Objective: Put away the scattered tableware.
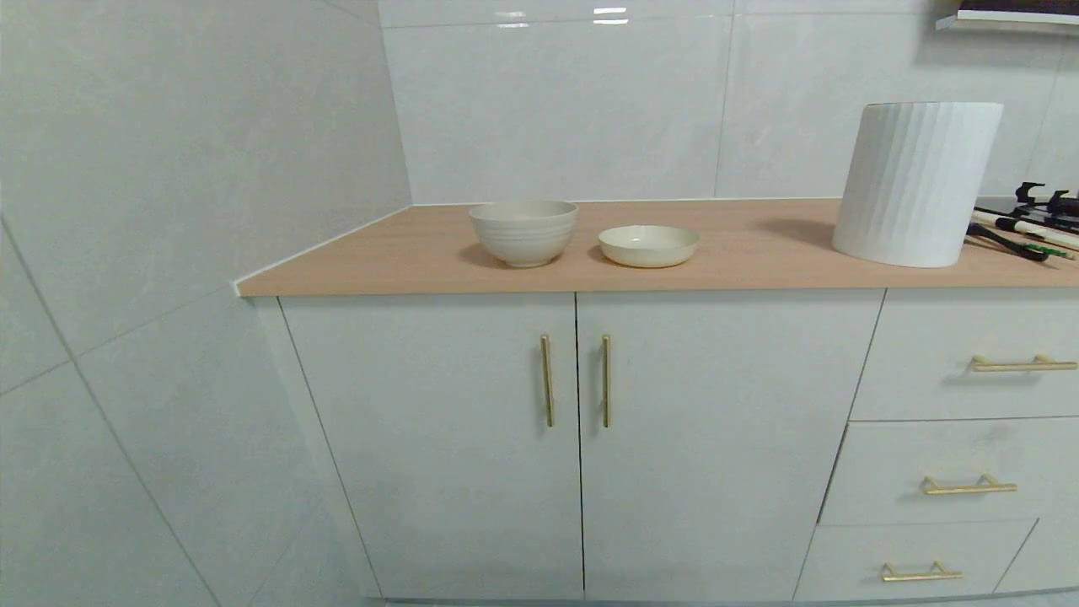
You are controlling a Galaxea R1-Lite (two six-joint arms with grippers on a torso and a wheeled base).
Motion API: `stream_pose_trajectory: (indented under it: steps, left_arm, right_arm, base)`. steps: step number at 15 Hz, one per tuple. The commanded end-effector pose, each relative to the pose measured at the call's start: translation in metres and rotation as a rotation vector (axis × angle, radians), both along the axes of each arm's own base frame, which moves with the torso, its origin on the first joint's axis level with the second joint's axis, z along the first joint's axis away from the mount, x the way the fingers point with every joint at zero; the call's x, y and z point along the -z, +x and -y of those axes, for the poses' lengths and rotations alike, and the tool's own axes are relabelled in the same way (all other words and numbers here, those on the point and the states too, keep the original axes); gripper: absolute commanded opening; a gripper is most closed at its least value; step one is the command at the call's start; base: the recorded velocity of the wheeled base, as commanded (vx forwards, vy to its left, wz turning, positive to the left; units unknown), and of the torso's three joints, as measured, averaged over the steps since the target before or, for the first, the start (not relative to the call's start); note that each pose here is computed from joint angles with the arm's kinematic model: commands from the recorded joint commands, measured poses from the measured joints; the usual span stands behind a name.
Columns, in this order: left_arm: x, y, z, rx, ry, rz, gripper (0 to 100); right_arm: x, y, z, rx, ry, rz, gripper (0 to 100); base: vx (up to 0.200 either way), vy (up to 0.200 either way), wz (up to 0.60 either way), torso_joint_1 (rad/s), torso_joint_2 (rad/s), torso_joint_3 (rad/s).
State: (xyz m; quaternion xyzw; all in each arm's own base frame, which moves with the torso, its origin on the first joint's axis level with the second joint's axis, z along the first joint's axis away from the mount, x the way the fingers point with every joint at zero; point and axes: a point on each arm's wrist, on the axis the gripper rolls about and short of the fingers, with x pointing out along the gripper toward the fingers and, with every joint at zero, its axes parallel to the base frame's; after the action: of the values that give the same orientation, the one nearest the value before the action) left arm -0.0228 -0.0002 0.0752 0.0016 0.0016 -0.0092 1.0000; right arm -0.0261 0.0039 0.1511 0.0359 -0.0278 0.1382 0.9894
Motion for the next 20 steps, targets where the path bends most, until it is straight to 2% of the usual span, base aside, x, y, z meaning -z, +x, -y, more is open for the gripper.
stream_pose_trajectory:
  steps: [1, 4, 7, 8, 11, 12, 14, 17, 19, 20]
  left_arm:
    - [0.0, 0.0, 0.0, 0.0, 0.0, 0.0, 100]
    - [0.0, 0.0, 0.0, 0.0, 0.0, 0.0, 100]
    - [0.0, 0.0, 0.0, 0.0, 0.0, -0.001, 100]
    - [0.0, 0.0, 0.0, 0.0, 0.0, 0.0, 100]
    - [0.0, 0.0, 0.0, 0.0, 0.0, -0.001, 100]
    - [0.0, 0.0, 0.0, 0.0, 0.0, 0.0, 100]
    - [0.0, 0.0, 0.0, 0.0, 0.0, -0.001, 100]
    - [0.0, 0.0, 0.0, 0.0, 0.0, 0.0, 100]
    - [0.0, 0.0, 0.0, 0.0, 0.0, -0.001, 100]
    - [0.0, 0.0, 0.0, 0.0, 0.0, 0.0, 100]
  right_arm:
    - [-0.024, 0.061, -0.008, -0.226, 0.0, -0.325, 100]
    - [-0.041, 0.107, -0.021, -0.374, -0.007, -0.41, 100]
    - [-0.045, 0.15, -0.042, -0.48, -0.031, -0.417, 100]
    - [-0.044, 0.176, -0.056, -0.518, -0.036, -0.41, 100]
    - [-0.04, 0.231, -0.086, -0.562, -0.044, -0.433, 100]
    - [-0.039, 0.232, -0.087, -0.563, -0.045, -0.436, 100]
    - [-0.033, 0.266, -0.107, -0.582, -0.031, -0.49, 100]
    - [-0.036, 0.291, -0.122, -0.59, 0.009, -0.498, 100]
    - [-0.038, 0.308, -0.137, -0.609, 0.031, -0.501, 100]
    - [-0.03, 0.32, -0.152, -0.63, 0.028, -0.525, 100]
  base:
    - [0.0, 0.0, 0.0, 0.0, 0.0, 0.0]
    - [0.0, 0.0, 0.0, 0.0, 0.0, 0.0]
    - [0.0, 0.0, 0.0, 0.0, 0.0, 0.0]
    - [0.0, 0.0, 0.0, 0.0, 0.0, 0.0]
    - [0.0, 0.0, 0.0, 0.0, 0.0, 0.0]
    - [0.0, 0.0, 0.0, 0.0, 0.0, 0.0]
    - [0.0, 0.0, 0.0, 0.0, 0.0, 0.0]
    - [0.0, 0.0, 0.0, 0.0, 0.0, 0.0]
    - [0.0, 0.0, 0.0, 0.0, 0.0, 0.0]
    - [0.0, 0.0, 0.0, 0.0, 0.0, 0.0]
